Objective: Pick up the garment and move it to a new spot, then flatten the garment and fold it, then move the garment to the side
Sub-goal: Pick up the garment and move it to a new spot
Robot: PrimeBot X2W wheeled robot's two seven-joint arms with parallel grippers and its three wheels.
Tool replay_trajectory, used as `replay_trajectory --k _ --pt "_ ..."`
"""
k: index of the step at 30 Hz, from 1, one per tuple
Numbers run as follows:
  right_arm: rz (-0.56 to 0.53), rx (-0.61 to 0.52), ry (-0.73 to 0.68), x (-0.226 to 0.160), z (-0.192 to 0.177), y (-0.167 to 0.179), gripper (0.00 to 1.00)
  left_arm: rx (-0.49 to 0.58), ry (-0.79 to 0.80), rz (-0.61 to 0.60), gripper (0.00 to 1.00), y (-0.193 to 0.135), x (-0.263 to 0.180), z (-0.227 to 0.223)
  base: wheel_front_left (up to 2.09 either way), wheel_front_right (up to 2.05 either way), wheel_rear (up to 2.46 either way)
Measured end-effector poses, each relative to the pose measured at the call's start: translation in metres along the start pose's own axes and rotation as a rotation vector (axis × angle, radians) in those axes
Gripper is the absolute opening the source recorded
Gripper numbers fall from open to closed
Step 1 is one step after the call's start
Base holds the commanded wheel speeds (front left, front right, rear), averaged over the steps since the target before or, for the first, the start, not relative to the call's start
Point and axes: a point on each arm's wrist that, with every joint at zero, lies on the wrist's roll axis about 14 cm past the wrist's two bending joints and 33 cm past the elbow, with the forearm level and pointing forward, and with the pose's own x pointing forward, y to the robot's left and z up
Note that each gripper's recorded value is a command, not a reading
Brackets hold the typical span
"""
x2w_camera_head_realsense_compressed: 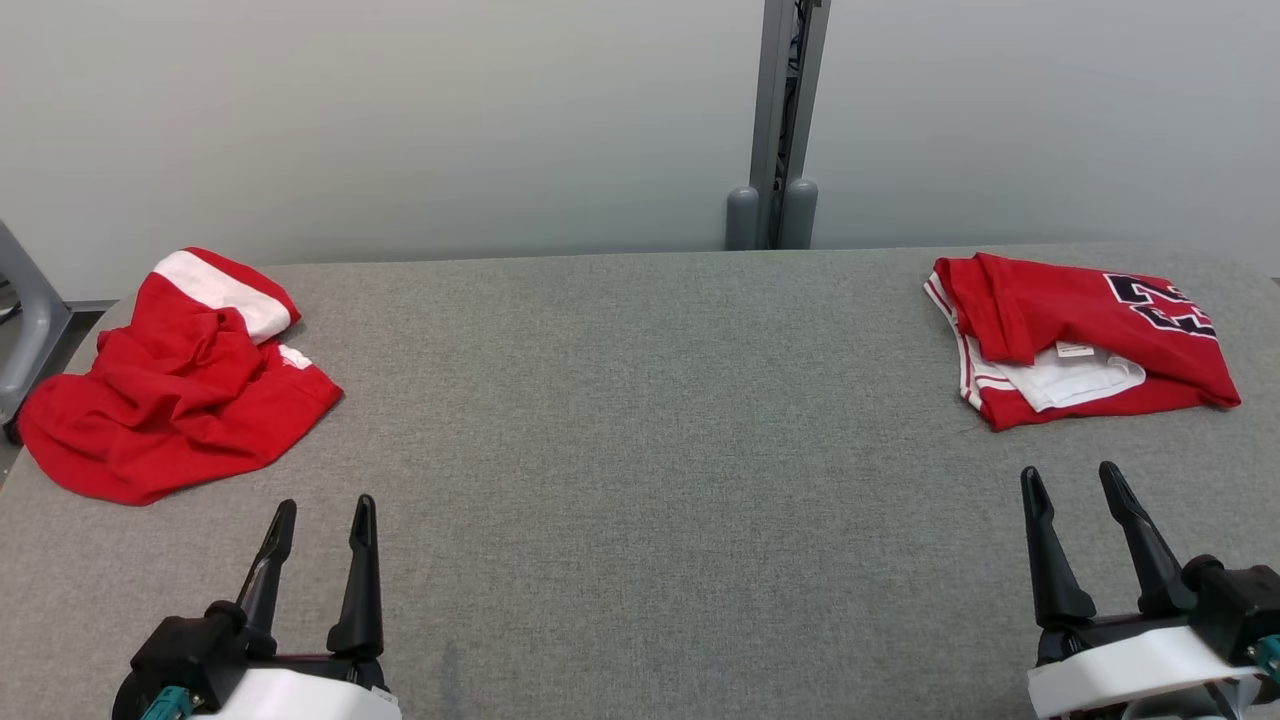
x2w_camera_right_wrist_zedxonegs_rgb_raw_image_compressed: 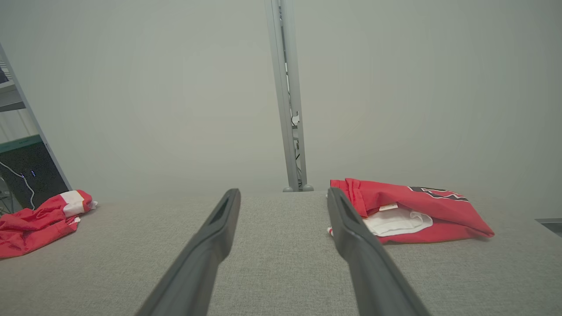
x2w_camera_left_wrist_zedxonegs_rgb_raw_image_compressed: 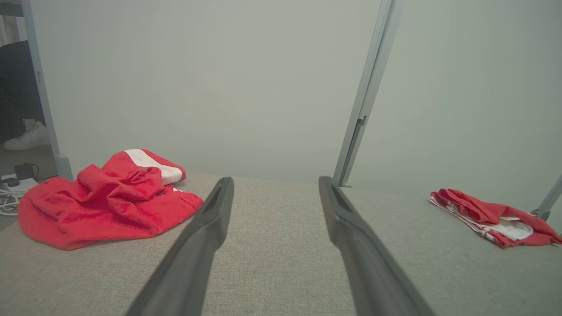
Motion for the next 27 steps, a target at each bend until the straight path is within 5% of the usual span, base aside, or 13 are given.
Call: replay_trajectory --k 13,27 --pt "0.035 0.011 0.011 0.005 -0.005 0.012 1.0 0.001 -0.003 0.033 1.0 0.011 -0.005 0.001 0.0 0.0 0.0" --pt "0.209 0.056 0.066 0.029 -0.025 0.073 1.0 0.022 -0.033 0.203 1.0 0.063 -0.036 0.013 0.0 0.0 0.0"
